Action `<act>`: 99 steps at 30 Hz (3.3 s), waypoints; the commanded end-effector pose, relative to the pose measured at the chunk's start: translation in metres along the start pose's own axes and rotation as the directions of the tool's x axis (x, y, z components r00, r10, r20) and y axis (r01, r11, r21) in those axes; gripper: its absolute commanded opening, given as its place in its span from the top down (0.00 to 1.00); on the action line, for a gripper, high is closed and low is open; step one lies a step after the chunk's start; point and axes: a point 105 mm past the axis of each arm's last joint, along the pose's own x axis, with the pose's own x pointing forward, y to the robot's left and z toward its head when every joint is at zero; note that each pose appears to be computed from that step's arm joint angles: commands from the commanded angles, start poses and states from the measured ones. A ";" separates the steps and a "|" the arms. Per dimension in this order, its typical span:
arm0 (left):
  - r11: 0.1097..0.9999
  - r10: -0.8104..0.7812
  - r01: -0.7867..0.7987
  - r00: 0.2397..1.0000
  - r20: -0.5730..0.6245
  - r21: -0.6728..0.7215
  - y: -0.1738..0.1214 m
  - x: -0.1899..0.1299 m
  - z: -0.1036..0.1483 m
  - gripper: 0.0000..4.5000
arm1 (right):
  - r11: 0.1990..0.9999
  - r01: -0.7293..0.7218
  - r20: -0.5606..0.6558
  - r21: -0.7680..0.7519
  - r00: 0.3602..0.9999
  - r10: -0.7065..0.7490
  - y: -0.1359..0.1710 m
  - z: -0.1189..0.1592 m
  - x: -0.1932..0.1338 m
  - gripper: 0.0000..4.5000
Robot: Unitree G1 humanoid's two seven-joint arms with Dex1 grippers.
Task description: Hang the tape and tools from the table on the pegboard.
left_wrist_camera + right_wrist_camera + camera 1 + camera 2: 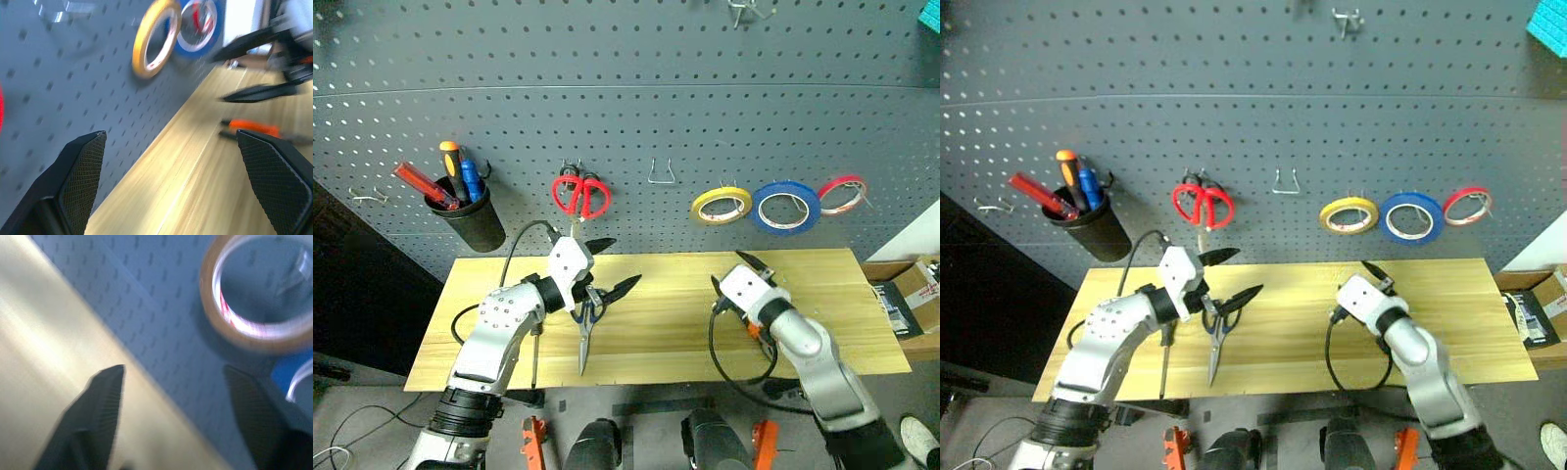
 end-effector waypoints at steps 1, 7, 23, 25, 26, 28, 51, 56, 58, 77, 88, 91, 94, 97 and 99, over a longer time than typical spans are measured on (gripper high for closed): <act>0.997 -0.013 0.012 1.000 0.012 0.074 0.008 -0.002 0.007 0.00 | 0.978 0.098 -0.185 0.183 0.981 -0.063 -0.008 -0.024 -0.010 0.00; 0.994 -0.044 0.042 0.999 0.015 0.098 0.006 0.004 0.006 0.00 | 0.935 0.070 -0.368 0.347 0.927 0.067 0.007 -0.055 0.002 0.00; 0.995 -0.043 0.041 0.999 0.021 0.090 -0.001 0.006 0.003 0.00 | 0.824 0.128 -0.535 0.553 0.812 0.233 0.012 -0.104 0.027 0.00; 0.995 -0.042 0.040 0.999 0.022 0.090 -0.001 0.007 0.003 0.00 | 0.817 0.131 -0.540 0.562 0.806 0.242 0.011 -0.107 0.029 0.00; 0.995 -0.042 0.040 0.999 0.022 0.090 -0.001 0.007 0.003 0.00 | 0.811 0.135 -0.543 0.570 0.802 0.248 0.010 -0.108 0.030 0.00; 0.995 -0.038 0.036 0.999 0.021 0.090 0.000 0.006 0.003 0.00 | 0.797 0.144 -0.556 0.586 0.787 0.267 0.008 -0.114 0.030 0.00; 0.998 0.057 -0.057 0.998 0.033 -0.002 0.004 -0.031 -0.006 0.00 | 0.852 -0.070 -0.203 0.519 0.958 0.203 0.011 0.006 0.041 0.37; 0.984 0.124 -0.111 0.988 0.091 -0.141 0.008 -0.046 0.004 0.00 | 0.902 -0.094 0.233 0.422 0.972 -0.008 -0.008 0.120 0.022 0.37; 0.982 0.144 -0.130 0.985 0.097 -0.140 0.010 -0.048 0.008 0.00 | 0.916 -0.098 0.393 0.389 0.917 -0.069 -0.016 0.159 0.014 0.37; 0.984 0.154 -0.133 0.970 0.186 -0.119 0.012 -0.026 0.045 0.00 | 0.926 0.045 0.698 0.376 0.643 -0.315 -0.047 0.281 0.045 0.37; 0.940 0.324 -0.296 0.930 0.174 -0.172 0.038 -0.023 0.042 0.00 | 0.928 0.087 0.643 0.361 0.698 -0.316 -0.022 0.238 0.071 0.37; 0.936 0.337 -0.308 0.925 0.179 -0.170 0.041 -0.022 0.043 0.00 | 0.925 0.100 0.642 0.367 0.693 -0.330 -0.021 0.235 0.072 0.37; 0.931 0.352 -0.324 0.918 0.184 -0.167 0.045 -0.021 0.044 0.00 | 0.913 0.105 0.633 0.395 0.688 -0.353 -0.022 0.231 0.071 0.37; 0.928 0.364 -0.336 0.913 0.186 -0.163 0.048 -0.022 0.044 0.00 | 0.899 0.115 0.642 0.422 0.662 -0.386 -0.028 0.239 0.068 0.37; 0.927 0.365 -0.338 0.912 0.186 -0.162 0.049 -0.022 0.044 0.00 | 0.897 0.116 0.647 0.426 0.654 -0.392 -0.030 0.243 0.068 0.37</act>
